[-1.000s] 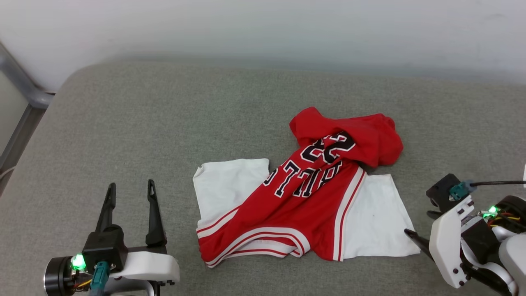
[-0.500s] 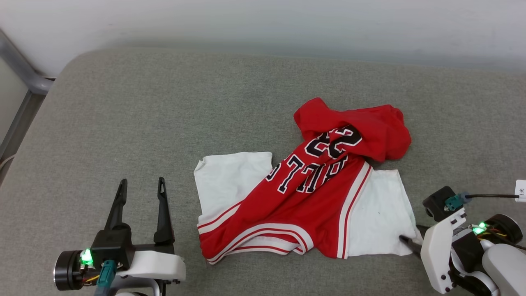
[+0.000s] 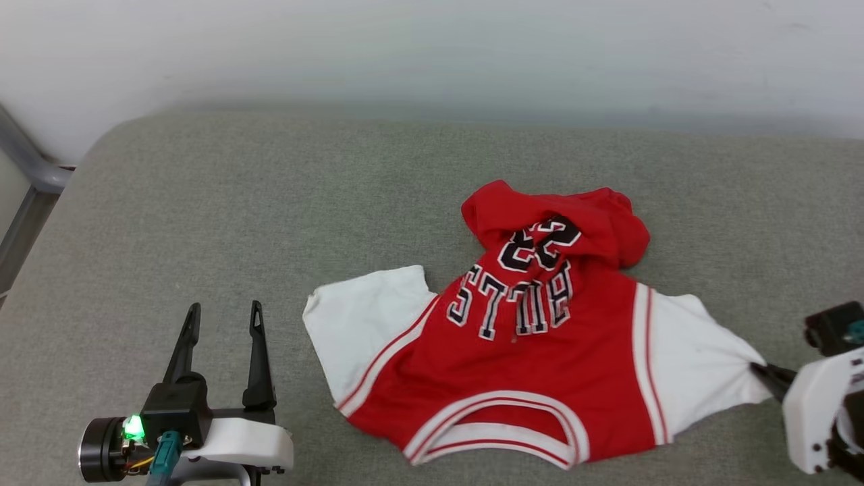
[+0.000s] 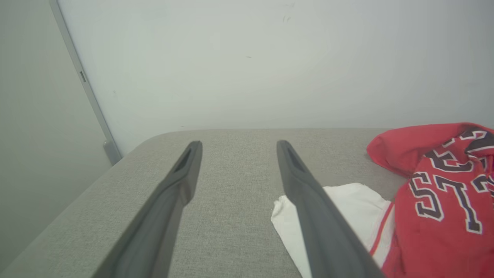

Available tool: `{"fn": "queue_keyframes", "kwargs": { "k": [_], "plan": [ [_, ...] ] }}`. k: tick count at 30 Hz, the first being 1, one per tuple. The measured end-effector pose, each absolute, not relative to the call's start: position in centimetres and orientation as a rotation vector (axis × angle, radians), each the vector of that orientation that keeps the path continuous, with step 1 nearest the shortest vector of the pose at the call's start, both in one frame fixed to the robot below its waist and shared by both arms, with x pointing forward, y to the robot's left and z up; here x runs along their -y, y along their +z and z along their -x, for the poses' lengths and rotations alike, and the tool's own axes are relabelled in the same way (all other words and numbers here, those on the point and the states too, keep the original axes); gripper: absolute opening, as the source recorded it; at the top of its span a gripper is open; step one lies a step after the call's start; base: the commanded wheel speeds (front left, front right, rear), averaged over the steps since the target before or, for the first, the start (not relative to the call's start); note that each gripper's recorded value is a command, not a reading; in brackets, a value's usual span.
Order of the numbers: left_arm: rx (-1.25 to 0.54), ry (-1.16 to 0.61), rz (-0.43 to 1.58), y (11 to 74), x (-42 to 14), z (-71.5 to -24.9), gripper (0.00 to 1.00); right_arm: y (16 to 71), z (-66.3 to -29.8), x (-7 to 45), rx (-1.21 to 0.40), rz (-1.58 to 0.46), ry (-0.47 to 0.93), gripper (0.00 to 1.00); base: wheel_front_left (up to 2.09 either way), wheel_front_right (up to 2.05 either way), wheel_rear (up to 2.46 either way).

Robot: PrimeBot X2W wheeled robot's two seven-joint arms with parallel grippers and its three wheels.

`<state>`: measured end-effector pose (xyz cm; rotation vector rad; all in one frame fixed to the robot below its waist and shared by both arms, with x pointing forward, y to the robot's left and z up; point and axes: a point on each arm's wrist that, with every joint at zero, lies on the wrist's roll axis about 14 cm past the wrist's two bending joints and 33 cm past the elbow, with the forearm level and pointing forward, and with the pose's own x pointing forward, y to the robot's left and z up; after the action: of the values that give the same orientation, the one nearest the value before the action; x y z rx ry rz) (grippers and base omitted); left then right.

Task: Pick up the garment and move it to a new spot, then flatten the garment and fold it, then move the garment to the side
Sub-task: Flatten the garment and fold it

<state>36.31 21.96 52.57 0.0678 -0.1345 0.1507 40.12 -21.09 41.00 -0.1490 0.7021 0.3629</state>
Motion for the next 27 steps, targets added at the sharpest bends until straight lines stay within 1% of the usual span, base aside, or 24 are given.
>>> {"fn": "queue_keyframes", "kwargs": {
  "k": [4,9,12,14,15,16,17,19,22,23,24,27],
  "plan": [
    [0.134,0.134,-0.066,52.5,-21.7,-36.5,1.00,40.7,-39.0,24.7,-0.737,0.127,0.264,0.00,0.00,0.00,0.00],
    [0.114,0.117,-0.065,51.9,-21.5,-36.5,1.00,38.4,-36.4,29.2,-0.841,0.096,0.129,0.00,0.00,0.00,0.00],
    [0.102,0.109,-0.068,51.5,-21.5,-36.5,1.00,37.0,-35.0,30.1,-0.886,0.063,0.082,0.00,0.00,0.00,0.00],
    [0.094,0.107,-0.069,51.2,-21.6,-36.6,1.00,36.5,-34.6,30.2,-0.887,0.043,0.063,0.00,0.00,0.00,0.00],
    [0.087,0.101,-0.068,51.0,-21.6,-36.6,1.00,36.5,-34.6,30.3,-0.878,0.037,0.056,0.14,0.00,0.00,0.00],
    [0.080,0.097,-0.070,50.8,-21.6,-36.5,1.00,36.5,-34.7,30.2,-0.862,0.036,0.053,0.68,0.00,0.00,0.00],
    [0.078,0.094,-0.070,50.7,-21.6,-36.5,1.00,36.7,-34.9,30.1,-0.837,0.037,0.051,1.00,0.00,0.00,0.00],
    [0.077,0.079,-0.069,50.7,-21.5,-36.7,1.00,37.3,-35.4,30.1,-0.780,0.072,0.056,1.00,0.00,0.00,0.00],
    [0.087,0.053,-0.057,51.1,-21.5,-36.8,1.00,39.3,-36.9,29.4,-0.648,0.070,0.060,1.00,0.00,0.00,0.00],
    [0.090,0.040,-0.063,51.3,-21.5,-37.0,1.00,40.2,-37.4,29.2,-0.597,0.079,0.065,1.00,0.00,0.00,0.00],
    [0.105,0.002,-0.089,52.0,-21.8,-37.6,1.00,42.8,-38.5,28.9,-0.461,0.103,0.065,1.00,0.00,0.00,0.00],
    [0.134,-0.048,-0.114,53.2,-21.3,-38.6,1.00,44.7,-38.8,28.1,-0.357,0.105,0.068,1.00,0.00,0.00,0.00]
  ]
}}
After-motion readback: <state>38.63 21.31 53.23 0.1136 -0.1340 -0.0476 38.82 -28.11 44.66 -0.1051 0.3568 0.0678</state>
